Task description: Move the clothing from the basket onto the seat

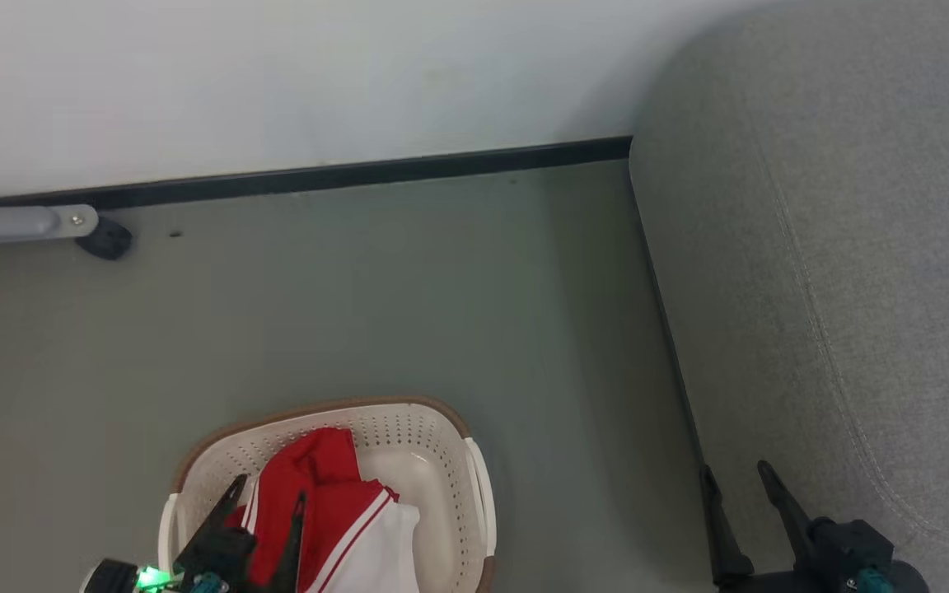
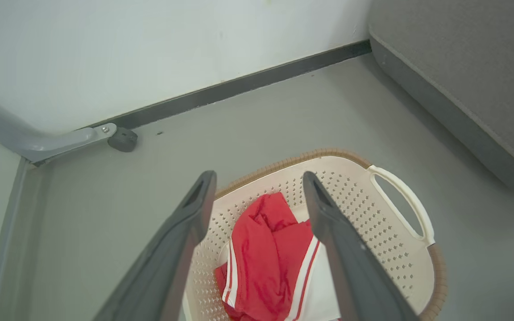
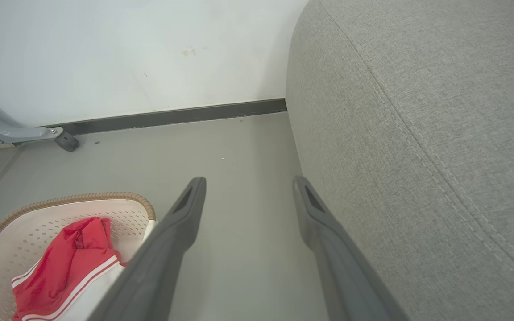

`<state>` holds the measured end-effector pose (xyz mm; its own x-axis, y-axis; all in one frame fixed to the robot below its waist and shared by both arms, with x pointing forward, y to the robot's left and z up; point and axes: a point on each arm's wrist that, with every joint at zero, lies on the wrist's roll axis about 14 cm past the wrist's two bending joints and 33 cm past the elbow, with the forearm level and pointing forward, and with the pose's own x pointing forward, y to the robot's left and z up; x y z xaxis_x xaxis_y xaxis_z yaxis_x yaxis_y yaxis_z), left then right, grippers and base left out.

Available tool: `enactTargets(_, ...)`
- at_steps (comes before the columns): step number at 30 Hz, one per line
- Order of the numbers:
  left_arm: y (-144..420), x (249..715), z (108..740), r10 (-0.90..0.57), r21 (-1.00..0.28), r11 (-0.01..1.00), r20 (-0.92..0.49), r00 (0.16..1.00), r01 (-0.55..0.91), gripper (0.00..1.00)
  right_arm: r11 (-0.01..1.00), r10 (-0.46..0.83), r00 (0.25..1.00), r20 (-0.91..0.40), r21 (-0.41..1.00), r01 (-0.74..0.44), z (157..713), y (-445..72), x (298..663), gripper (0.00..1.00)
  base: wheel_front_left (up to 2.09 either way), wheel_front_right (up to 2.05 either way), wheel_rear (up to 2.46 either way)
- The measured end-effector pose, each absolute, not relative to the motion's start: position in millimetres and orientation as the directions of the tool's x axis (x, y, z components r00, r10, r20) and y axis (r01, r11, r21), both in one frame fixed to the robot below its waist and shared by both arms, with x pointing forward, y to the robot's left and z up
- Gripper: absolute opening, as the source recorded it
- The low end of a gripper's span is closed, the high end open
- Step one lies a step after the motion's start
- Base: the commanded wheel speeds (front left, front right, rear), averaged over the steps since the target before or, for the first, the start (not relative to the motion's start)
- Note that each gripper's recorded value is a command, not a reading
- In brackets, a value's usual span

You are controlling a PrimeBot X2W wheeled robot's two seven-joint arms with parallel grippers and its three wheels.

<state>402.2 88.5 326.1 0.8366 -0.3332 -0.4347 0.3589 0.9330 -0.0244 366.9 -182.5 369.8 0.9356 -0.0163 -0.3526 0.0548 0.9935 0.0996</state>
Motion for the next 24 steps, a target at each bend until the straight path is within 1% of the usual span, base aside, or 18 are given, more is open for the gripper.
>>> enactTargets(1,82,406,315,-0.364,-0.014,0.915,-0.460,0.810,0.403,1.00,0.994,-0.020,0.934,-0.357,0.095,0.057,367,-184,370,1.00,0.00,0.00,0.00)
enactTargets(5,77,416,290,-0.397,0.002,0.885,-0.521,0.756,0.466,1.00,0.995,-0.035,0.921,-0.389,0.077,0.070,355,-189,370,1.00,0.00,0.00,0.00)
enactTargets(6,72,421,271,-0.419,-0.002,0.862,-0.567,0.710,0.507,1.00,0.995,-0.039,0.911,-0.410,0.069,0.074,347,-191,371,1.00,0.00,0.00,0.00)
enactTargets(8,72,425,251,-0.427,-0.004,0.843,-0.612,0.666,0.538,1.00,0.995,-0.043,0.902,-0.430,0.067,0.080,338,-191,372,1.00,0.00,0.00,0.00)
enactTargets(13,84,426,213,-0.393,-0.001,0.835,-0.701,0.595,0.550,1.00,0.994,-0.054,0.890,-0.453,0.060,0.091,325,-194,379,1.00,0.00,0.00,0.00)
enactTargets(19,66,443,184,-0.410,-0.047,0.829,-0.728,0.549,0.557,1.00,0.993,-0.075,0.862,-0.501,0.041,0.110,304,-201,377,1.00,0.00,0.00,0.00)
enactTargets(24,63,435,148,-0.389,-0.081,0.830,-0.792,0.470,0.552,1.00,0.995,-0.068,0.853,-0.518,0.032,0.099,290,-199,387,1.00,0.00,0.00,0.00)
